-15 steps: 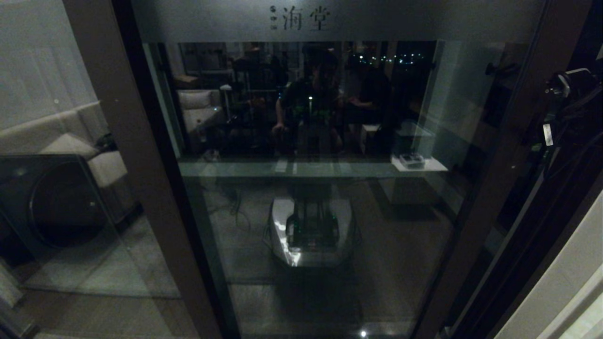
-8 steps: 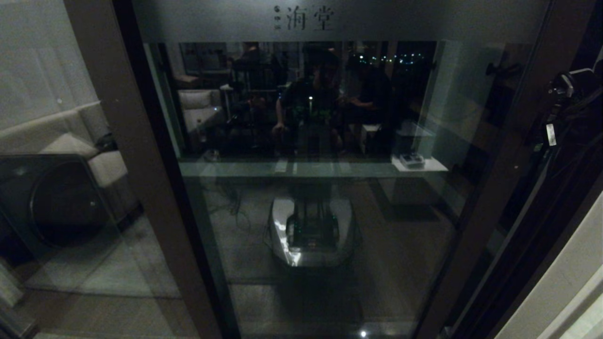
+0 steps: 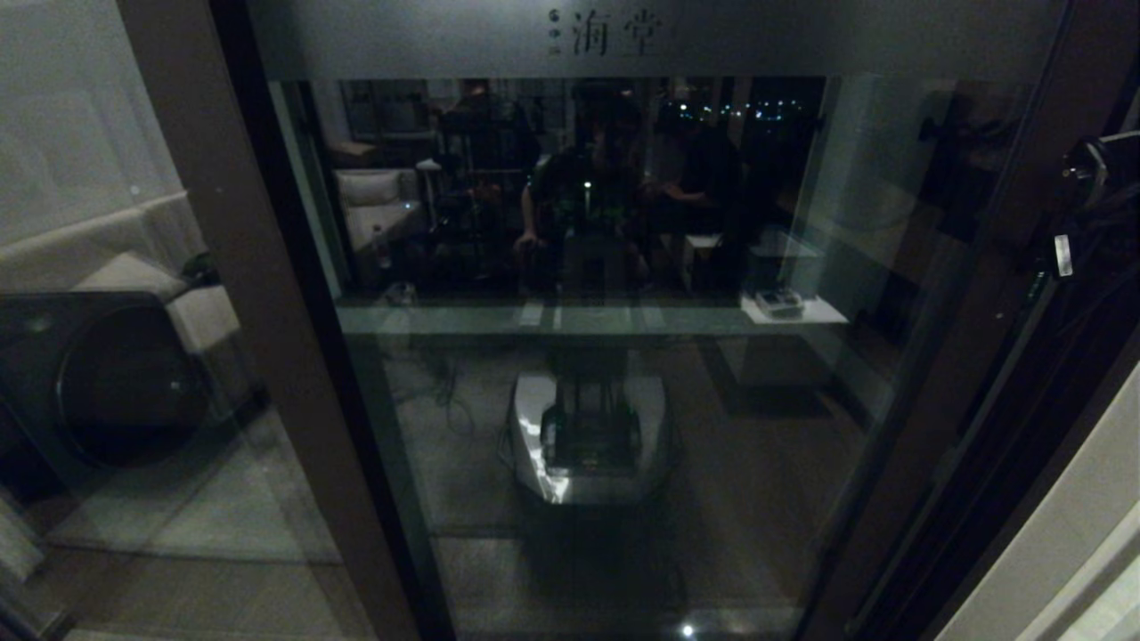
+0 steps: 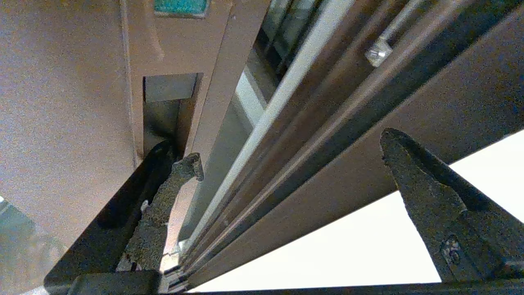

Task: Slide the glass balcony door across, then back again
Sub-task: Close the slid door

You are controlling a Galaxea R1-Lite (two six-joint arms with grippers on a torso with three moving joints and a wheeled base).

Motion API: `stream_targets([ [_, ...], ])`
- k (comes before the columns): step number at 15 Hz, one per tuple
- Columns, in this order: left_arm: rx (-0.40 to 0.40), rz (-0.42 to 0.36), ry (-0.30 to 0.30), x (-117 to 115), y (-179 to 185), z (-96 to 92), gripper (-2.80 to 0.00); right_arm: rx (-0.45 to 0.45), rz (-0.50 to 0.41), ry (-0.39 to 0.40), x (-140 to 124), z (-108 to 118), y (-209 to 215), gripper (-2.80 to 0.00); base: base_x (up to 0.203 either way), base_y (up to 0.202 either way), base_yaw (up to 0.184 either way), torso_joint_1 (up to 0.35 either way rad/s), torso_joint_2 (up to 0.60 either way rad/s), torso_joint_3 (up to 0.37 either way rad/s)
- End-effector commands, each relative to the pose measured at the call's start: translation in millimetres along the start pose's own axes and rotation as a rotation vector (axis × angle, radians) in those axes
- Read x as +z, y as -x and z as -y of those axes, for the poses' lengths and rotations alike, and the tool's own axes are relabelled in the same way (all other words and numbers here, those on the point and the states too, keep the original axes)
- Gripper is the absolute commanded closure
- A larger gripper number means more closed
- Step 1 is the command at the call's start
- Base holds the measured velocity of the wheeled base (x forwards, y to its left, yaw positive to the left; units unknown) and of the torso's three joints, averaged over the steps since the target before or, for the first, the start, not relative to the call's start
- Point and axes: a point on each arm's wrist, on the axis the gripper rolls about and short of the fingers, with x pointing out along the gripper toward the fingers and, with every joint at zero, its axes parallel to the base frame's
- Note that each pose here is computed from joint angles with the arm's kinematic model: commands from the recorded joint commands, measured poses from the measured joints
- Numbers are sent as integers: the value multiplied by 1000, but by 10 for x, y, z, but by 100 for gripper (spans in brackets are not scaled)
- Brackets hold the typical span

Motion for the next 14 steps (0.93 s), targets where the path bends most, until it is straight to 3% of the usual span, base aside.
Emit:
stream_targets([
  [1, 0, 0, 0, -3, -1, 0, 0, 4, -2, 3, -1, 8, 10, -280, 0, 0, 0, 0, 0, 0],
  [14, 0, 0, 0, -3, -1, 0, 0, -13, 2, -5, 3, 87, 41, -280, 0, 0, 0, 0, 0, 0],
])
